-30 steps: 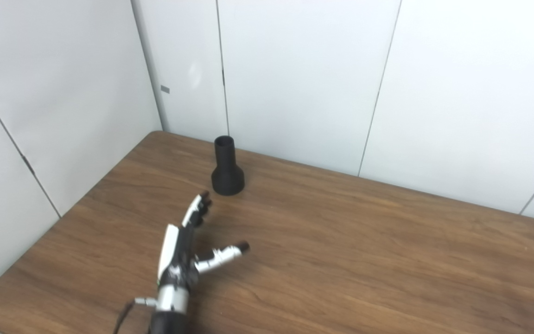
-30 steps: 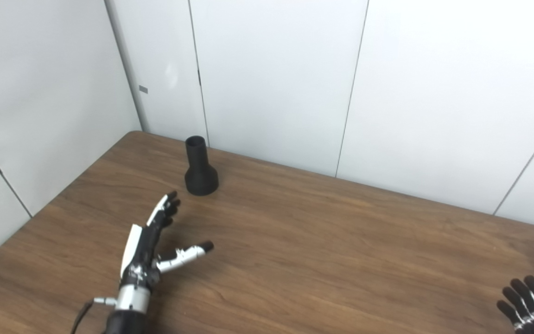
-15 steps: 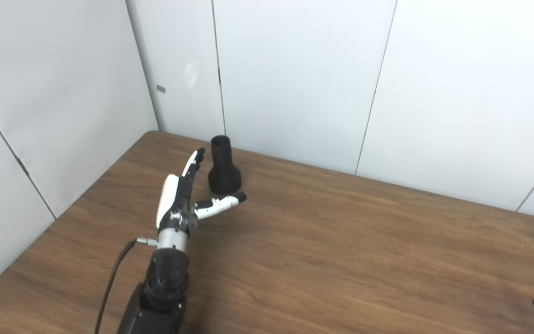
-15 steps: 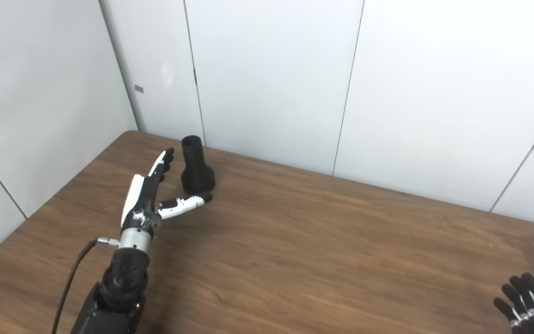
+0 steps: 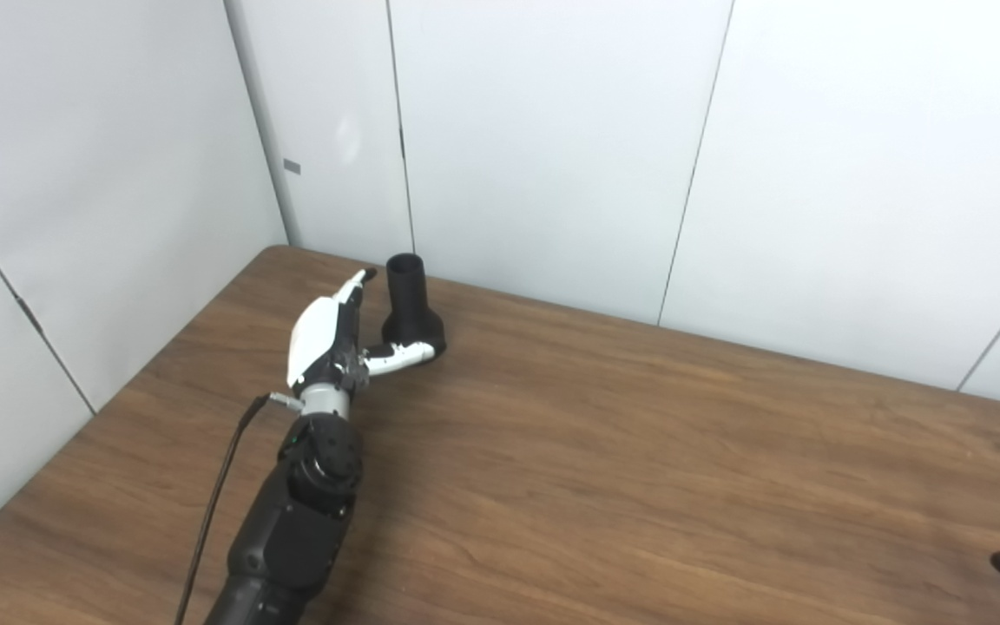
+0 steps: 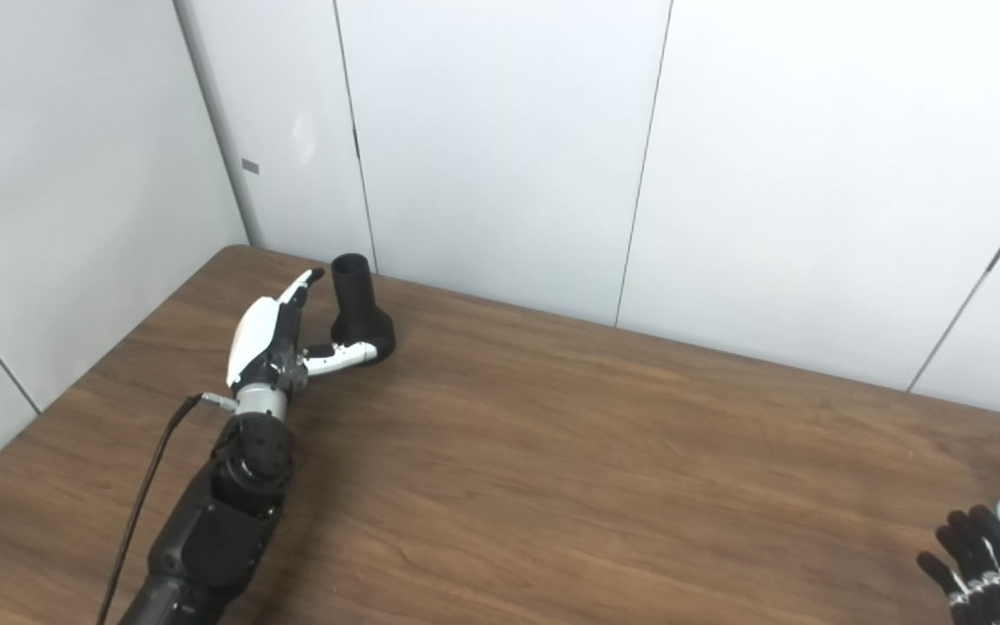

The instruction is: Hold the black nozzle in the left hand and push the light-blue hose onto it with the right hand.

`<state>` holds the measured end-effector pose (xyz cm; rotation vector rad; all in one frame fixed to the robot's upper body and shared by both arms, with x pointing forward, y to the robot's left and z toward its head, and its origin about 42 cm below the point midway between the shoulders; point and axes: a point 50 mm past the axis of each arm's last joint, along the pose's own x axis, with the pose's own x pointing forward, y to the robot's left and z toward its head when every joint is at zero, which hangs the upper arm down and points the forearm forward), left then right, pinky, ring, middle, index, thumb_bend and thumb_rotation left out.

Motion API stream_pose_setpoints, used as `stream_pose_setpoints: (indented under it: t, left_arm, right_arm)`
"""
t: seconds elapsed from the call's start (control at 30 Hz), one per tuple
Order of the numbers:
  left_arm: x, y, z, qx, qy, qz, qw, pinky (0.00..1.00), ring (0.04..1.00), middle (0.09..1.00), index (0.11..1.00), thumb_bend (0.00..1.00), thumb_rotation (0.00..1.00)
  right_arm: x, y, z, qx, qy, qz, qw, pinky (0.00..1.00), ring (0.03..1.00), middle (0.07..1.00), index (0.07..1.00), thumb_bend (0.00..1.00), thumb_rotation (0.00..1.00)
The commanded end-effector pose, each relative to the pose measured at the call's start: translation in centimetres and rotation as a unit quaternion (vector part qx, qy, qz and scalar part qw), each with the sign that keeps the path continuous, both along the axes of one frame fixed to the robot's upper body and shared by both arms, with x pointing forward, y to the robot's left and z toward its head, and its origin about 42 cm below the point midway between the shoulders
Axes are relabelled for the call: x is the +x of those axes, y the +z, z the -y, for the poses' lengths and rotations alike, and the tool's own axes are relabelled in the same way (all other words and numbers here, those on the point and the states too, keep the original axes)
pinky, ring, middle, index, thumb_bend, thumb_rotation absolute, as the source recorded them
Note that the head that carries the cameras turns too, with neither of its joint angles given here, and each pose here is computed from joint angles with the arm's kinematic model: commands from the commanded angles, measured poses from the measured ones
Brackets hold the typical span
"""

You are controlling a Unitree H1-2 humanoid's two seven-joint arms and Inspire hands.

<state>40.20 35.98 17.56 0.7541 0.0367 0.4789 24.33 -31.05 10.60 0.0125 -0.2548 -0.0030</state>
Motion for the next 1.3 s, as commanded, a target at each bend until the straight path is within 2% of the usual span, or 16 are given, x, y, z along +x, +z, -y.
stream_pose_setpoints:
  t: [0.0,0.1,0.2,0.47,0.73,1.07,1.17,1.27]
  left_arm:
    - [2.0,4.0,-0.3,0.035,0.002,0.044,0.998,0.95,0.976,0.951,0.933,0.94,0.31]
    - [3.2,4.4,-0.4,0.062,0.011,0.006,0.998,0.99,0.951,0.920,0.915,0.95,0.42]
    - [4.0,4.8,-0.2,0.071,0.014,-0.018,0.997,1.00,0.935,0.906,0.894,0.95,0.45]
    - [5.8,4.8,0.4,0.083,0.011,-0.069,0.994,1.00,0.964,0.926,0.879,0.93,0.44]
    - [7.0,4.8,1.8,0.105,-0.011,-0.098,0.990,1.00,0.968,0.912,0.863,0.95,0.45]
    - [8.6,4.0,1.8,0.095,0.016,-0.131,0.987,0.95,0.908,0.879,0.837,0.91,0.44]
    - [8.6,3.7,1.6,0.082,0.015,-0.142,0.986,0.97,0.918,0.891,0.858,0.89,0.44]
    - [8.6,3.3,1.4,0.085,0.022,-0.146,0.985,0.92,0.901,0.877,0.850,0.88,0.42]
  right_arm:
    - [-2.7,-5.2,-0.7,0.029,-0.012,-0.095,0.995,0.87,0.926,0.921,0.938,0.75,0.97]
    - [-2.6,-5.2,-0.7,0.031,-0.014,-0.095,0.995,0.90,0.936,0.927,0.945,0.73,0.98]
    - [-2.6,-5.2,-0.6,0.029,-0.015,-0.093,0.995,0.89,0.935,0.931,0.951,0.73,0.98]
    - [-2.6,-5.2,-0.6,0.022,-0.015,-0.090,0.996,0.90,0.933,0.921,0.950,0.72,0.99]
    - [-2.5,-5.2,-0.6,0.017,-0.018,-0.089,0.996,0.91,0.940,0.921,0.953,0.72,0.98]
    - [-2.5,-5.2,-0.6,0.016,-0.018,-0.084,0.996,0.91,0.930,0.915,0.946,0.72,0.96]
    - [-2.6,-5.2,-0.6,0.014,-0.019,-0.082,0.996,0.91,0.927,0.909,0.947,0.71,0.97]
    - [-2.6,-5.1,-0.7,0.017,-0.020,-0.080,0.996,0.93,0.926,0.900,0.941,0.69,0.97]
